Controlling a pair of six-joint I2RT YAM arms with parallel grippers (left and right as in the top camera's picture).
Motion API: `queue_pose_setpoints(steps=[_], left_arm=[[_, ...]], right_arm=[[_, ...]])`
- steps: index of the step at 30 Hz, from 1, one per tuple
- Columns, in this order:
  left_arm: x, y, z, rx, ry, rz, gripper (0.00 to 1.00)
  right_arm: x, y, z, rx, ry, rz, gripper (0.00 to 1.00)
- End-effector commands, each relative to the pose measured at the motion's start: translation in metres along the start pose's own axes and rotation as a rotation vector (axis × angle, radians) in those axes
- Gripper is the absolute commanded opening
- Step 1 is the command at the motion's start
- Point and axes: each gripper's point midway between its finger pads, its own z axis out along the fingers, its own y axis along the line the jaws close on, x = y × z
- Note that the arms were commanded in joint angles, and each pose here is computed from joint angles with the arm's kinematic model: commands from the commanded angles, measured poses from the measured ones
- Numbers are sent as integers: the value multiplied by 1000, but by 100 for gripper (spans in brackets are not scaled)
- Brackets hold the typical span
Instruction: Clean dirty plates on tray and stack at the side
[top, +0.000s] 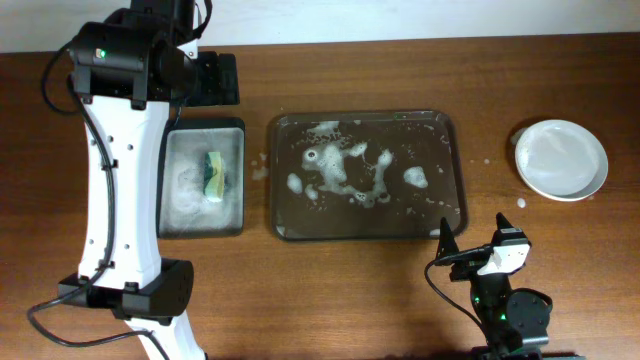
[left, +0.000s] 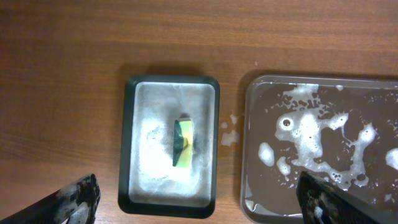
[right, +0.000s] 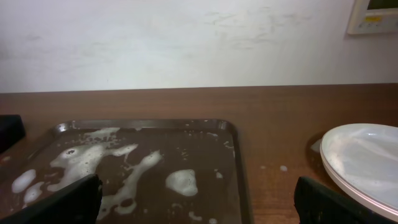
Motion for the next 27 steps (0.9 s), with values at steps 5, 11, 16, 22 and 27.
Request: queue_pose_setpoints(steps=[5, 11, 16, 22, 27], left_arm=[[-2, 2, -5, 6, -13, 8, 99], [9, 3, -5, 1, 32, 15, 99], [2, 9, -22, -16, -37, 7, 99], [-27, 10, -63, 32, -283, -34, 99], [-24, 14, -71, 60, -470, -45, 99]], right_arm=[[3, 3, 0, -16, 3, -8, 98], [3, 3, 0, -16, 3, -8, 98], [3, 3, 0, -16, 3, -8, 98], [3, 3, 0, -16, 3, -8, 98], [3, 3, 0, -16, 3, -8, 98]])
